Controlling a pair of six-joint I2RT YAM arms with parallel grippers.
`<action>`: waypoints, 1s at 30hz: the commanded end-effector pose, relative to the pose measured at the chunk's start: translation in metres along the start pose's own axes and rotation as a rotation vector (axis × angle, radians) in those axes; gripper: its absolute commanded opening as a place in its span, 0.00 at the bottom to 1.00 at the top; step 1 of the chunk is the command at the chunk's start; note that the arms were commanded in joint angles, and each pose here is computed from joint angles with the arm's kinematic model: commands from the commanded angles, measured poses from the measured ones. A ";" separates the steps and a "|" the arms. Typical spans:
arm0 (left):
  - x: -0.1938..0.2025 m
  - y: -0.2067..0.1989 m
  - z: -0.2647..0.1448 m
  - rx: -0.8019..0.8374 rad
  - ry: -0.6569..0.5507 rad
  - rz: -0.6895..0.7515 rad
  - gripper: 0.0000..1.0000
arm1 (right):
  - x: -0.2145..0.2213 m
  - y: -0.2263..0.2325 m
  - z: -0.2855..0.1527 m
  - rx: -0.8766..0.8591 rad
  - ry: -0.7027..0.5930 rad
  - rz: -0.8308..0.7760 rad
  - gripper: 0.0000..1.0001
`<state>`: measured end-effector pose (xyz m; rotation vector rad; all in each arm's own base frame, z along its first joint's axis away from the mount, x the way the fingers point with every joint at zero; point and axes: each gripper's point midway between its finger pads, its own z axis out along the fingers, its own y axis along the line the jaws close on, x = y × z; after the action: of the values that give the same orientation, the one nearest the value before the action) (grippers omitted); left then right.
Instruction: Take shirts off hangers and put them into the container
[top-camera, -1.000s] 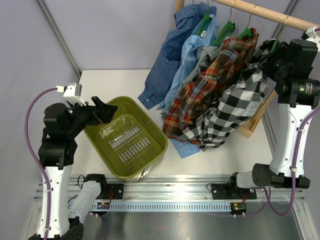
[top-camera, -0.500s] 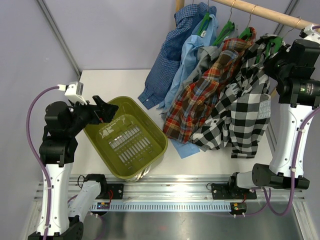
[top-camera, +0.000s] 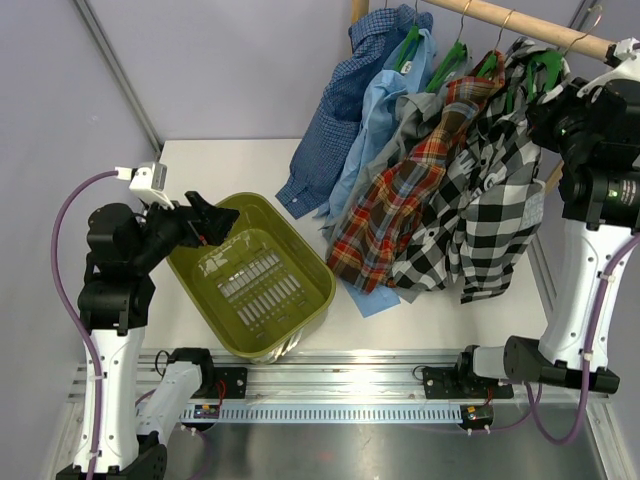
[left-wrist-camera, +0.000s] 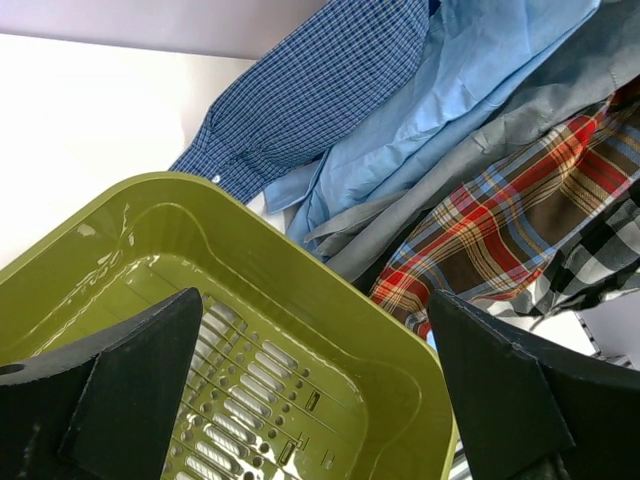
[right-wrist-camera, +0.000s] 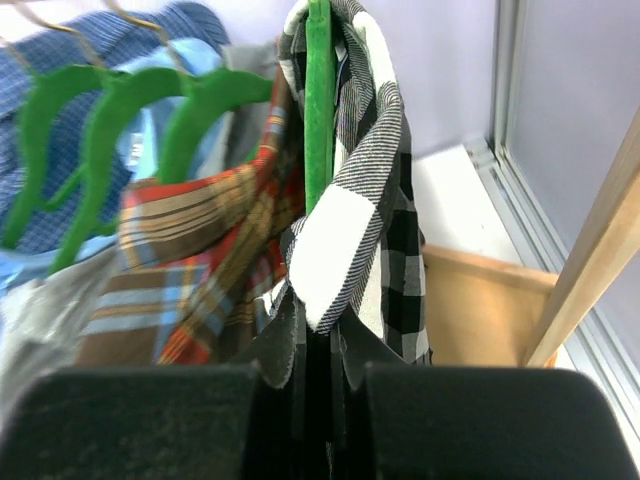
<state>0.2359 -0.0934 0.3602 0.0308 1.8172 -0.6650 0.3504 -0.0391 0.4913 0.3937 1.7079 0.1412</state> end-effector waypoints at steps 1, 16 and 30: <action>-0.006 -0.011 0.003 0.067 -0.020 0.023 0.99 | -0.065 0.029 -0.044 -0.130 -0.274 -0.047 0.00; -0.009 -0.016 0.005 0.075 0.020 0.128 0.99 | 0.031 0.006 -0.110 -0.170 -0.057 -0.412 0.00; -0.035 -0.063 0.020 0.246 -0.020 0.248 0.99 | 0.029 0.081 -0.253 -0.625 -0.367 -0.776 0.00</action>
<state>0.2450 -0.1378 0.3747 0.3314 1.8222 -0.7197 0.1425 0.0341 0.4873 -0.3908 1.5261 -0.0354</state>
